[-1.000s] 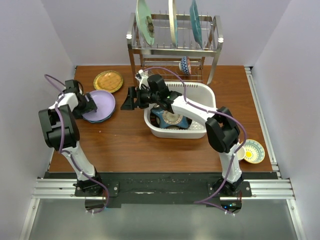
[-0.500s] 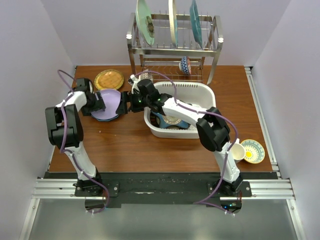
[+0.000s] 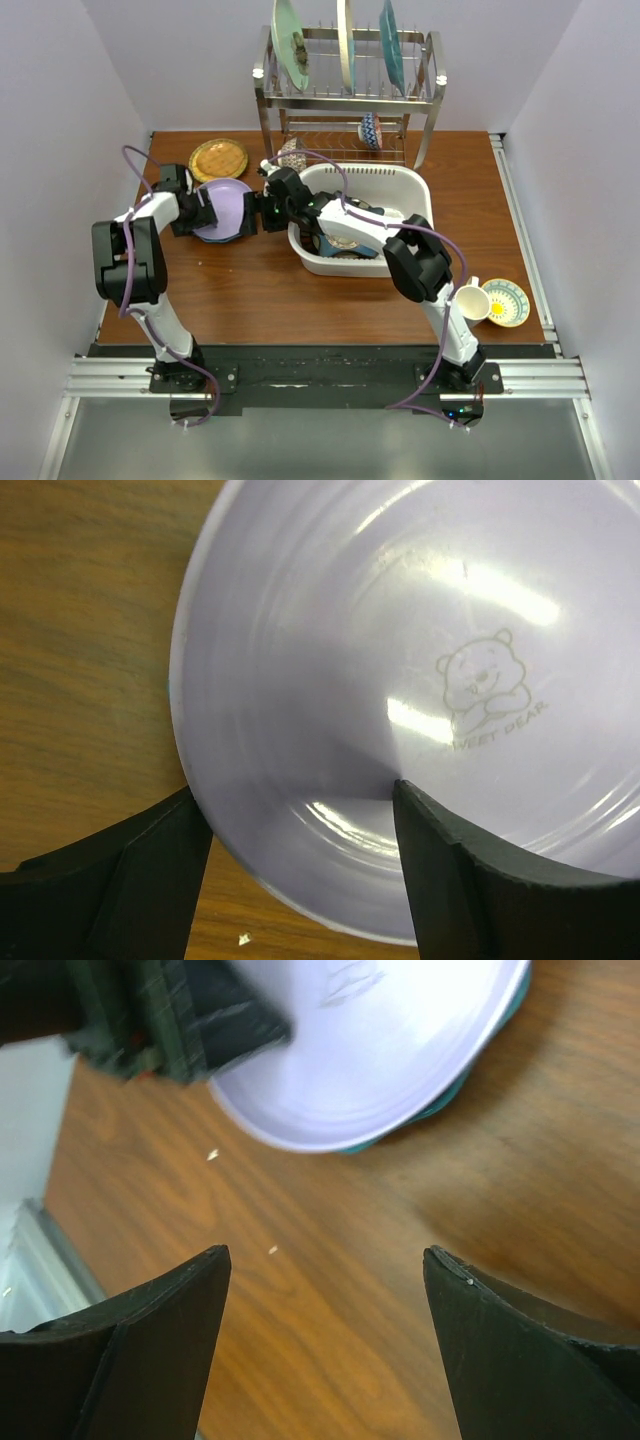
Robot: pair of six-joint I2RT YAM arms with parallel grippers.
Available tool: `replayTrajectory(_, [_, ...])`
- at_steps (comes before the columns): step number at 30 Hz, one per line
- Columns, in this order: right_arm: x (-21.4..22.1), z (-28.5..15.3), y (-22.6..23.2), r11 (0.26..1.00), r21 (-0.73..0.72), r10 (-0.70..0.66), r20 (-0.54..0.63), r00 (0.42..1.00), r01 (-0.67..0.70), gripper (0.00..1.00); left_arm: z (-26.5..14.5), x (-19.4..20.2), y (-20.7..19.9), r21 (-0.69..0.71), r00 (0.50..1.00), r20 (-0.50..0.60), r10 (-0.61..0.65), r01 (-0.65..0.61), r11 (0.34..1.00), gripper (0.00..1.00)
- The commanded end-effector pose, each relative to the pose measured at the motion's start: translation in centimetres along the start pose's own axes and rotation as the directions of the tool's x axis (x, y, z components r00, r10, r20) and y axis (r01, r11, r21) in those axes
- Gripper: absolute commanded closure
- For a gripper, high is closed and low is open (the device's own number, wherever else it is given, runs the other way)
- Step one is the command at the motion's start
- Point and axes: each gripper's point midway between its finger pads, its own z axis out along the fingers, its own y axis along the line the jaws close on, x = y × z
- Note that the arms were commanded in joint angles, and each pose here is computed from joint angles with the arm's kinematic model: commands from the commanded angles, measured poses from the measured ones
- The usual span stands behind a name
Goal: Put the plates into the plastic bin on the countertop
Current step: Pick up the plate at the center of the board.
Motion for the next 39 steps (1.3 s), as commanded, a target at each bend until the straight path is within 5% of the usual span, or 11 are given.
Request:
replayTrajectory(1, [-1.7, 1.0, -0.8, 0.999, 0.054, -0.012, 0.064, 0.998, 0.008, 0.20, -0.2, 9.4, 1.3, -0.017, 0.958, -0.280, 0.069, -0.077, 0.997, 0.27])
replayTrajectory(26, [-3.4, 5.3, -3.1, 0.982, 0.188, -0.011, 0.182, 0.983, -0.024, 0.44, -1.8, 12.1, 0.7, 0.053, 0.962, -0.259, 0.087, -0.076, 0.996, 0.29])
replayTrajectory(39, [-3.5, 5.1, -3.1, 0.980, 0.197, -0.020, 0.188, 0.982, -0.018, 0.96, -1.9, 11.6, 0.5, 0.061, 0.965, -0.245, 0.091, -0.079, 0.995, 0.28])
